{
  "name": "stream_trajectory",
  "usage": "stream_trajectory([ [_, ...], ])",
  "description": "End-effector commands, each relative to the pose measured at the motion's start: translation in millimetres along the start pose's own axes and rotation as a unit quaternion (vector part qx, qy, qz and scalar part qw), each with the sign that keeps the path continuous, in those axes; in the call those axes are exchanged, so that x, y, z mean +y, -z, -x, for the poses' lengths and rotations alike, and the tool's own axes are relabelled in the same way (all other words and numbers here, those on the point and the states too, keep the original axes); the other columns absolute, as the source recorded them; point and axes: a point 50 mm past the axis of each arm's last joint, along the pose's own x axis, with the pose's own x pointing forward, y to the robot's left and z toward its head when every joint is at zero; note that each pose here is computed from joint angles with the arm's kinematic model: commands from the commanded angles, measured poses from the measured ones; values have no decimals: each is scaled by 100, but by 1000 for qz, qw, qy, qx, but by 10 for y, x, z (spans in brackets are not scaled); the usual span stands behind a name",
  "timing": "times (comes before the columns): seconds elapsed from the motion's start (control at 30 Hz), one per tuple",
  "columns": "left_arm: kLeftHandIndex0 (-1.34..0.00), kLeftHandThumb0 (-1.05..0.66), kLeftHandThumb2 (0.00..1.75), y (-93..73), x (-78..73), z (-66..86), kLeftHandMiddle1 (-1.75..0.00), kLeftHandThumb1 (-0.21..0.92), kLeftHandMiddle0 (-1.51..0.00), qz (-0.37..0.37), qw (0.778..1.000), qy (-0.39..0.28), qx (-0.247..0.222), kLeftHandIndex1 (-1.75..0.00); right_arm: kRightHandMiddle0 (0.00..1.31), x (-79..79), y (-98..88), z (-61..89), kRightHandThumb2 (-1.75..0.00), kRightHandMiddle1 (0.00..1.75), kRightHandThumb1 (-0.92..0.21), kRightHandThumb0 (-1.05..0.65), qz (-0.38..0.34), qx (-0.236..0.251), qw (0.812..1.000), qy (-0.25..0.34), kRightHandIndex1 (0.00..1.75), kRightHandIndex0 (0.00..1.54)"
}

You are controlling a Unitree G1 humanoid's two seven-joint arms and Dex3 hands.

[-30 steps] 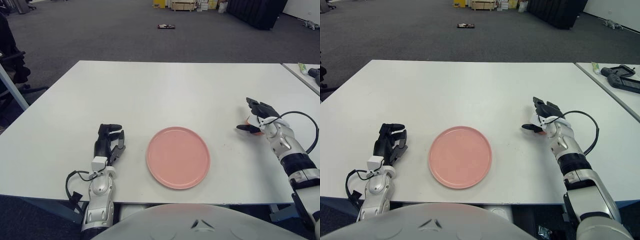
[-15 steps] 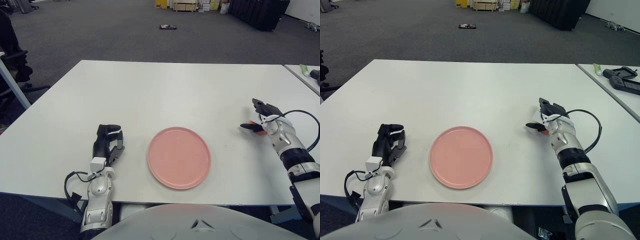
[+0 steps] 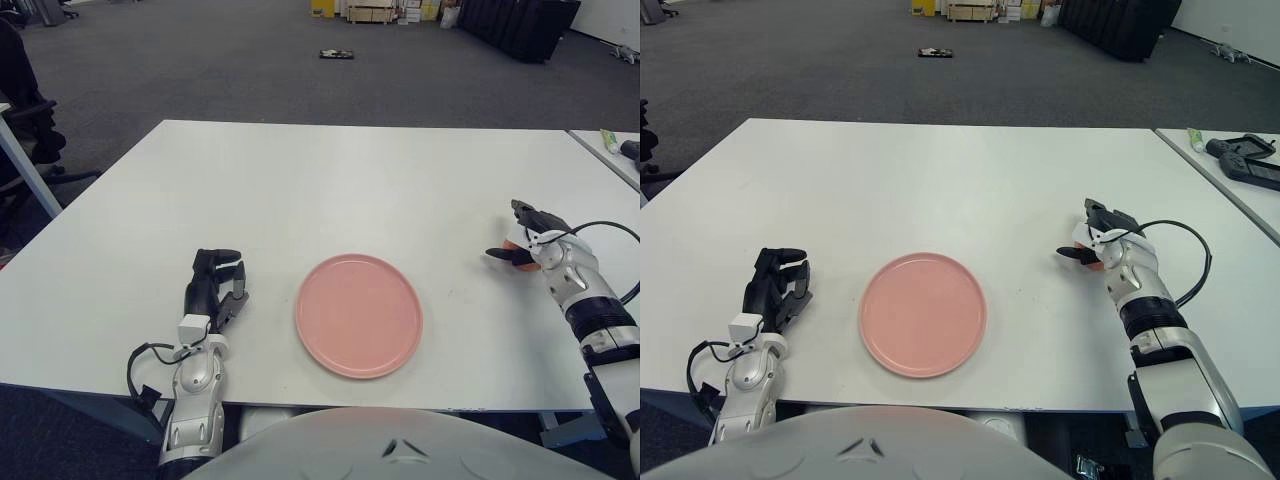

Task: Put the apple into the plate.

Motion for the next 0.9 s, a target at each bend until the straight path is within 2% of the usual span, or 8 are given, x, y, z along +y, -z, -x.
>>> stream_trajectory([
  [0.0,-22,-35,60,62,28,17,-155,87,-39,-6,1000,-1,15,-175,0,508,363,121,-63,0,-61,-82,5,78,993,-94,0,0],
  [0.2,-23,-35,61,59,26,16,-156,86,-39,-4,1000,-1,15,-175,0,534,405,136,-69,0,-60,-79,1,88,992,-94,1,2],
  [0.27,-23,-35,62,57,26,16,-156,86,-39,-4,1000,-1,15,-175,0,536,410,138,-74,4,-58,-76,-2,92,992,-90,28,1],
  [0.33,-24,-36,64,56,24,18,-156,84,-39,-5,1000,-1,15,-175,0,539,418,140,-77,22,-57,-72,-5,95,992,-86,54,1],
  [0.6,-25,-36,66,62,21,22,-156,83,-38,-8,1000,1,17,-175,0,552,436,139,-105,154,-40,-57,-10,99,992,-74,146,1],
  [0.67,-25,-36,66,65,23,20,-156,83,-38,-9,1000,1,18,-175,2,552,437,138,-109,164,-39,-53,-14,100,993,-67,158,2],
  [0.77,-24,-36,65,68,26,19,-156,84,-37,-9,1000,0,18,-175,31,555,436,139,-106,171,-48,-46,-22,101,993,-53,169,16],
  [0.87,-23,-35,63,66,25,23,-157,85,-36,-8,1000,0,16,-175,48,559,436,144,-124,168,-35,-15,-32,95,994,-35,173,38],
])
